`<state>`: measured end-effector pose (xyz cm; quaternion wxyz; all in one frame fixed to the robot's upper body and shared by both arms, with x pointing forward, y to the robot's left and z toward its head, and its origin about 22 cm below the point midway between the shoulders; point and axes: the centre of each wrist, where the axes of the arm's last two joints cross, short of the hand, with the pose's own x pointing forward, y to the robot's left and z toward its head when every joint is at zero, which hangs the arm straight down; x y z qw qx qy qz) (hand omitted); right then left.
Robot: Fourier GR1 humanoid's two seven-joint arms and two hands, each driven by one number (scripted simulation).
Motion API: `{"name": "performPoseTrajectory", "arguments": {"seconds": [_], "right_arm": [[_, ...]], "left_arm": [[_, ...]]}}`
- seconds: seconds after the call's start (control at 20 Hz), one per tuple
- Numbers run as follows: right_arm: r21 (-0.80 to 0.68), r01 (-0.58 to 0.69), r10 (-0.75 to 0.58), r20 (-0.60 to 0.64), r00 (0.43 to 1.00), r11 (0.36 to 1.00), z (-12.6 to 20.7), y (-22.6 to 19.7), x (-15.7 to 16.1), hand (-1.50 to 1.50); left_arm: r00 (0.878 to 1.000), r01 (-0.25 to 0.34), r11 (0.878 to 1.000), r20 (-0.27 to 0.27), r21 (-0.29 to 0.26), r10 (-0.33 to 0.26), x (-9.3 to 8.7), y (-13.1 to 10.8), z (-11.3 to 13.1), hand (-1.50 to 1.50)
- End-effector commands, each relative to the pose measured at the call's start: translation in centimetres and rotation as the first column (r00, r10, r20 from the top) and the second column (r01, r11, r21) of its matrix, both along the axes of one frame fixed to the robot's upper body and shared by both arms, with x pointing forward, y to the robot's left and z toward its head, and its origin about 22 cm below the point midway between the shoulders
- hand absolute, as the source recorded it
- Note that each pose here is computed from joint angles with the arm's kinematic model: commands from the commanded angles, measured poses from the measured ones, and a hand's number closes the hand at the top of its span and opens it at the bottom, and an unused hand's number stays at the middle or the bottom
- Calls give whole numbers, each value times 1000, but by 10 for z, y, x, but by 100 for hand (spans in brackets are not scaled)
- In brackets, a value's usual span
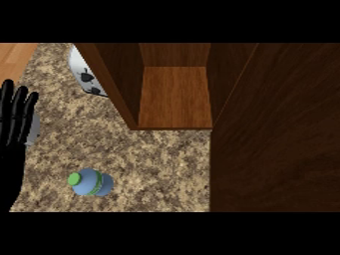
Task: Pick up the bottled water, place it into the cabinet and close the cabinet
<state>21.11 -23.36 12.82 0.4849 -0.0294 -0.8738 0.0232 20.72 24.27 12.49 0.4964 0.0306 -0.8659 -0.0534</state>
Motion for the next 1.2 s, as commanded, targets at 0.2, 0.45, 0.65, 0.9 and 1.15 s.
{"name": "performPoseTrajectory", "arguments": {"seconds": [0.2,0.45,0.65,0.9,1.15], "right_arm": [[6,-17,18,-43,999,1000,3,-19,-33,-150],[60,-333,338,-165,926,941,-3,5,-62,-150],[69,-328,335,-174,926,942,8,3,-105,-150],[51,-338,342,-161,926,940,26,0,-113,-150],[75,-347,355,-176,918,935,27,12,-130,-150]], "left_arm": [[962,-273,961,4,-48,274,-23,2,-4,-150],[943,-312,917,-196,-247,268,-52,-6,3,-150],[931,-351,906,-194,-237,309,-73,-1,-5,-150],[905,-392,902,-253,-179,343,-105,-20,10,-150],[863,-434,894,-335,-111,377,-105,-21,-6,-150]]}}
